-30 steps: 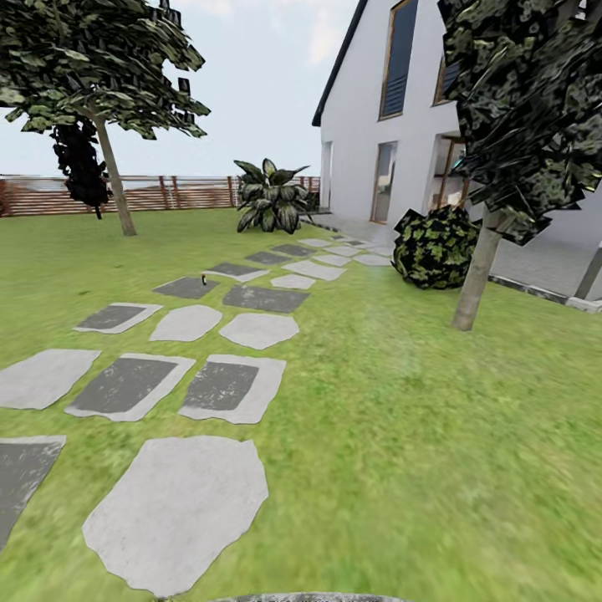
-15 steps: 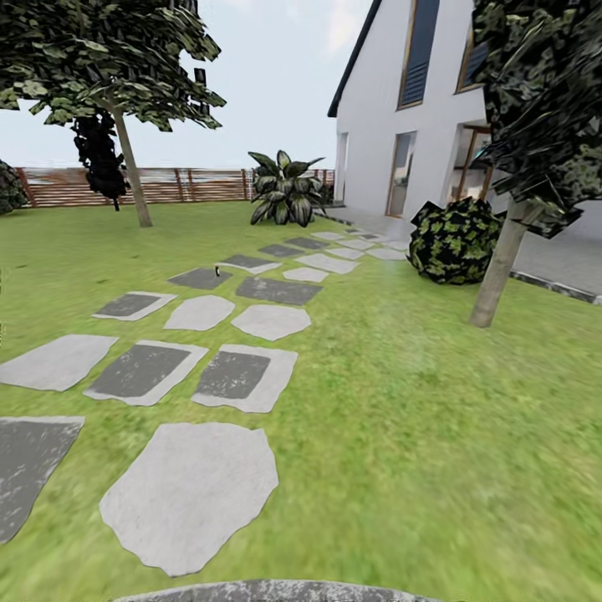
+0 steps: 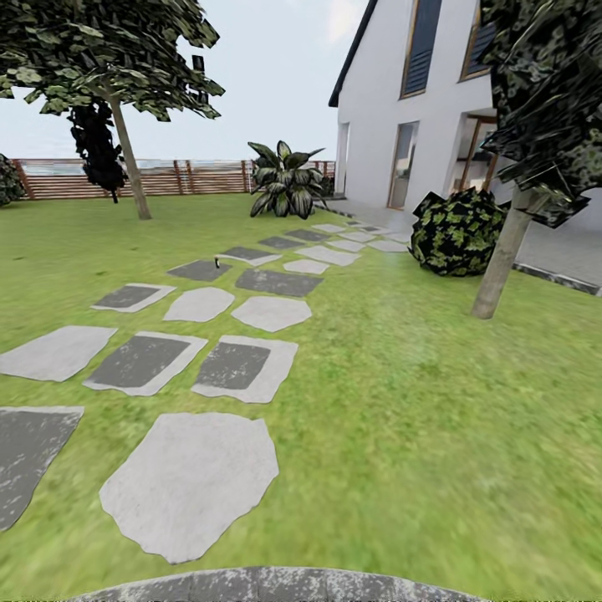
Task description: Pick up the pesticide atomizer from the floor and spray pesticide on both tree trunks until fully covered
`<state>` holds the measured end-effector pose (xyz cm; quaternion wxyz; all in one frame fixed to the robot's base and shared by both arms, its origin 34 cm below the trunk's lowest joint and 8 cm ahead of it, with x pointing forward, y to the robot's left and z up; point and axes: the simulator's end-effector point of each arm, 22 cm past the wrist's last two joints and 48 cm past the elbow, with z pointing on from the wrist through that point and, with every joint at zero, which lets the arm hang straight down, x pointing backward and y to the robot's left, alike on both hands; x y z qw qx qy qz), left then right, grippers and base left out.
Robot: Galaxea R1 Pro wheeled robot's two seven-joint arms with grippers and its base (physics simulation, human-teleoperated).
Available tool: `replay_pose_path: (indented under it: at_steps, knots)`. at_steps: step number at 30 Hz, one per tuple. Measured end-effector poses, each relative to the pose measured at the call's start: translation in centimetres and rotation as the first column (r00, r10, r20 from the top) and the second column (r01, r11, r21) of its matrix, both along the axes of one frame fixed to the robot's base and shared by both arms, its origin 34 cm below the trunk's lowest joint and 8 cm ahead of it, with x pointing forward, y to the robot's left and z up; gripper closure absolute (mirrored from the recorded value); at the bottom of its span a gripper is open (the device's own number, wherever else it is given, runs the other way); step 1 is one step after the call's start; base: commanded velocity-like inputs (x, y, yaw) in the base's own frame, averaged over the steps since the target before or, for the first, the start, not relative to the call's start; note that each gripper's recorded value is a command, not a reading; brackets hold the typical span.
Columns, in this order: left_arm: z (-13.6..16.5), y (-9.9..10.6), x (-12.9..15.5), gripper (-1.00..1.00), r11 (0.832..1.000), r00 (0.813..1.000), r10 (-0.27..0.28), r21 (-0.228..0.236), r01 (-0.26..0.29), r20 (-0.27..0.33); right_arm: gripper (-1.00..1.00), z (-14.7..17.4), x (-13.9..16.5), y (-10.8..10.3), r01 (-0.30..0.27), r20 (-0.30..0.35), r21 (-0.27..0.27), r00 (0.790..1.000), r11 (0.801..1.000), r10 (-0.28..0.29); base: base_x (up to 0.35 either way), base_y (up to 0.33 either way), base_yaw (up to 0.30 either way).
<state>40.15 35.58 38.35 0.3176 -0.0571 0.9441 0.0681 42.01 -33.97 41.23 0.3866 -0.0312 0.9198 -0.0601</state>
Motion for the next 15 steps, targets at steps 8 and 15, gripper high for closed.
replay_pose_path:
  at_steps: [8, 15]
  knots:
    - [-2.0, 0.0, -0.6, -1.0, 1.0, 1.0, 0.0, 0.001, 0.0, -0.012, -1.0, -2.0, -0.7, 0.0, 0.0, -0.013, 0.0, 1.0, 1.0, 0.0, 0.0, 0.0, 0.033]
    - [-3.6, 0.0, -1.1, -1.0, 1.0, 1.0, 0.0, 0.001, 0.0, -0.02, -1.0, -3.7, -1.2, 0.0, -0.001, -0.021, 0.0, 1.0, 1.0, 0.001, 0.0, 0.0, 0.151]
